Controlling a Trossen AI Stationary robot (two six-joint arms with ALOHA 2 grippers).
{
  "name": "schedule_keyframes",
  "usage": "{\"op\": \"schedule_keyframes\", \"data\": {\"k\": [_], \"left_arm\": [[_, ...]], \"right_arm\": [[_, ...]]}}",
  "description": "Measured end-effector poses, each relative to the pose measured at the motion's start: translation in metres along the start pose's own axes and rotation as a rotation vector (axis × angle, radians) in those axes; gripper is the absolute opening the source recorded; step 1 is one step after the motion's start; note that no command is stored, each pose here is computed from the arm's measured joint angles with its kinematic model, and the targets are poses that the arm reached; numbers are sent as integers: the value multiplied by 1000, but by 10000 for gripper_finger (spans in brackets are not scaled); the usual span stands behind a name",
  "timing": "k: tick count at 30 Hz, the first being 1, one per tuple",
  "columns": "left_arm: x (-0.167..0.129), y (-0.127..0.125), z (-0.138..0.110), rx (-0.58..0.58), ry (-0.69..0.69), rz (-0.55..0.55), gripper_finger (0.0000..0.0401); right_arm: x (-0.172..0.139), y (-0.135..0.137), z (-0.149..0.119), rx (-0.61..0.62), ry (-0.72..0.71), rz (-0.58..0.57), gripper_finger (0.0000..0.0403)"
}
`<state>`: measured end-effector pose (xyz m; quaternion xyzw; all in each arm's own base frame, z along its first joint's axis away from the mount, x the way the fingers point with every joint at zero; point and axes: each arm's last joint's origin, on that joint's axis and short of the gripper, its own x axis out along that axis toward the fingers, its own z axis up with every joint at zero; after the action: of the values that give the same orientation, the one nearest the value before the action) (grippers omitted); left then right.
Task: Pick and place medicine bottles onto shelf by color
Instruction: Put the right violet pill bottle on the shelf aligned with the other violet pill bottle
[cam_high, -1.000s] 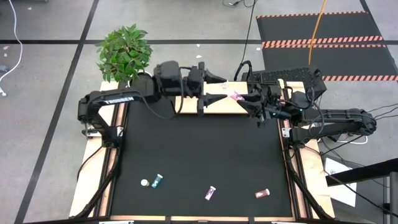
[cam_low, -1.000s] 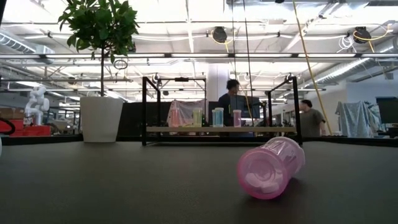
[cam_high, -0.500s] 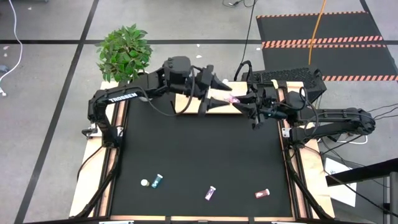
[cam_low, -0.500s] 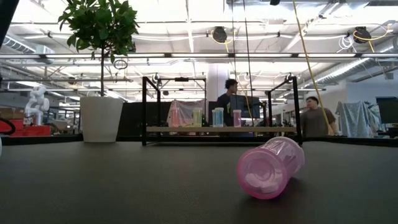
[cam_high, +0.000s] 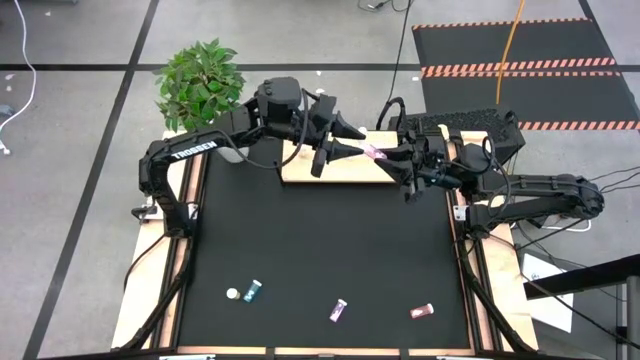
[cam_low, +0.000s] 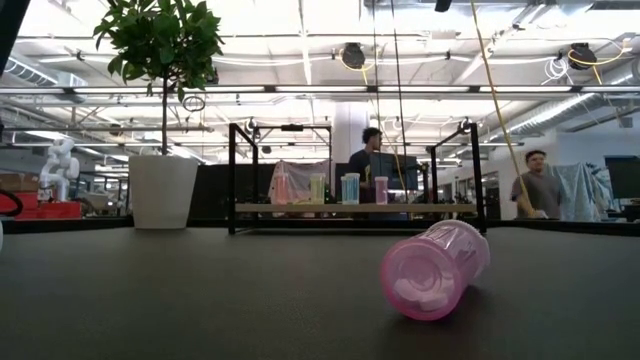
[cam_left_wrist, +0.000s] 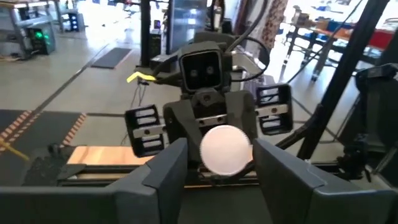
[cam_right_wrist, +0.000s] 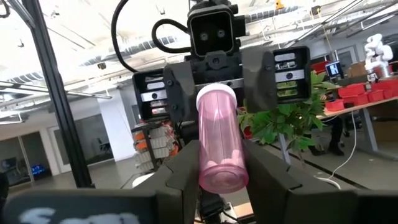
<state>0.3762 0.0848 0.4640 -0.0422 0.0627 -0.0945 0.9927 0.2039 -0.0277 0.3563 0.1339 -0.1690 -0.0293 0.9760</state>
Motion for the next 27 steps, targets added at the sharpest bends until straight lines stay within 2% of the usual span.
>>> {"op": "schedule_keyframes", "data": {"k": [7, 17, 27], "left_arm": [[1, -5, 1, 36, -7, -28, 173], [6, 0, -3, 37, 3, -20, 220], [5, 1, -3, 36, 2, -4, 174]], "right_arm": [[0, -2, 0, -6, 4, -8, 102], [0, -6, 1, -15, 2, -23, 102], [0, -6, 1, -15, 3, -21, 102]]}}
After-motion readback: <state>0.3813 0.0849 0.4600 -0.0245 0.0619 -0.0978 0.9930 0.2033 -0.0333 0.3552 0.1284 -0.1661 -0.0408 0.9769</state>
